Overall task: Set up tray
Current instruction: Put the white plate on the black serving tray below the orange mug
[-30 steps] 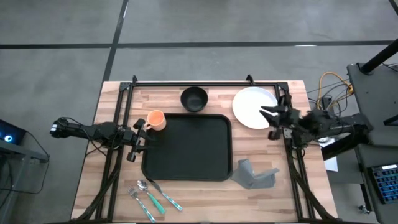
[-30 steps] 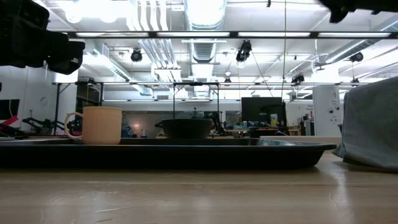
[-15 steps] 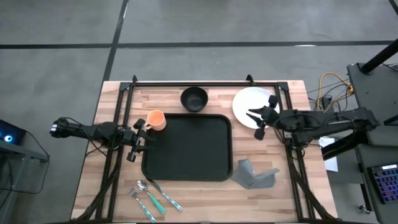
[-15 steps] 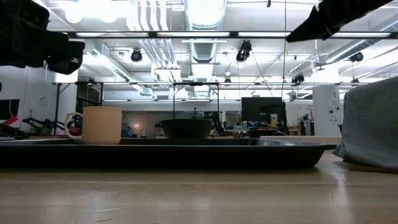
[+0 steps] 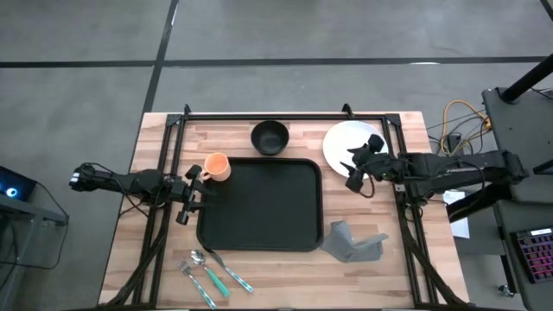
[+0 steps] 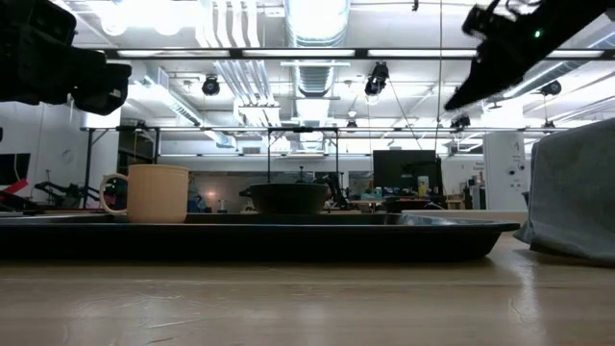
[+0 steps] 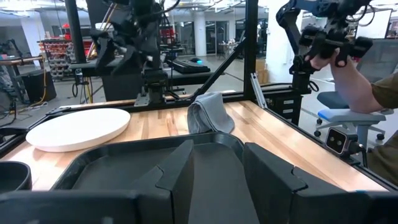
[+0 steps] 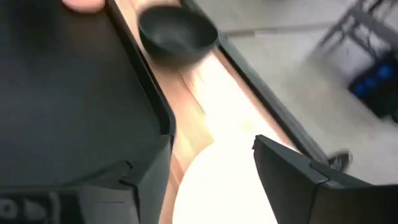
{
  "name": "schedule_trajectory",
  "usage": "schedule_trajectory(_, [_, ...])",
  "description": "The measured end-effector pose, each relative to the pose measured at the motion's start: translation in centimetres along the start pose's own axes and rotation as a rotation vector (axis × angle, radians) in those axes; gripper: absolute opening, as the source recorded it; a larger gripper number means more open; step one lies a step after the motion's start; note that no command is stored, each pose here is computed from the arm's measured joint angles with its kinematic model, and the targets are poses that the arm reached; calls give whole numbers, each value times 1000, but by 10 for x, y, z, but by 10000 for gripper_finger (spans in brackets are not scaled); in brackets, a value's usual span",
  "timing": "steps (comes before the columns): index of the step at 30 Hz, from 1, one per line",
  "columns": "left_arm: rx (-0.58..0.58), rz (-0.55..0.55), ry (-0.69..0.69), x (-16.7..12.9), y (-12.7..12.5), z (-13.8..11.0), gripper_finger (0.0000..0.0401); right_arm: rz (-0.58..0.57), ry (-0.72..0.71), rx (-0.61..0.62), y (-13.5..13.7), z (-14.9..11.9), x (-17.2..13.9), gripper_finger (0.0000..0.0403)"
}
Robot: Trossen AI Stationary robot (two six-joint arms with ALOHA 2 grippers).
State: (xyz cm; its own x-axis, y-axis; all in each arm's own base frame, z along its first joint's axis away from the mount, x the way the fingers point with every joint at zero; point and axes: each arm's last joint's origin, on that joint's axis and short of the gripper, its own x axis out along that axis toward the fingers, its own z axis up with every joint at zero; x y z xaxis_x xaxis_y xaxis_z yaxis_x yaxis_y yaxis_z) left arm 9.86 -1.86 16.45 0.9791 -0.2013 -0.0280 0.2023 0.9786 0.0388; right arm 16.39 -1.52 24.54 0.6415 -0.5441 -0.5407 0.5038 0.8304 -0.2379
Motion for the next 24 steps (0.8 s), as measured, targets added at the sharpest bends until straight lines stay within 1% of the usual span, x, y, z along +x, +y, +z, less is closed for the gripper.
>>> schedule_trajectory(2, [0,1,0,0,0,0,119,-8,46,6,0,-3,6,230])
schedule_trajectory(5, [0,0,0,0,0,0,119,37,105,1,2,-5,15,235])
schedule_trajectory(7, [0,0,0,0,0,0,119,58,142,2,2,-7,21,234])
schedule_trajectory(14, [0,0,0,0,0,0,119,75,291,-7,3,-16,47,226])
schedule_trajectory(24, [0,0,0,0,0,0,119,22,431,-20,4,-28,78,226])
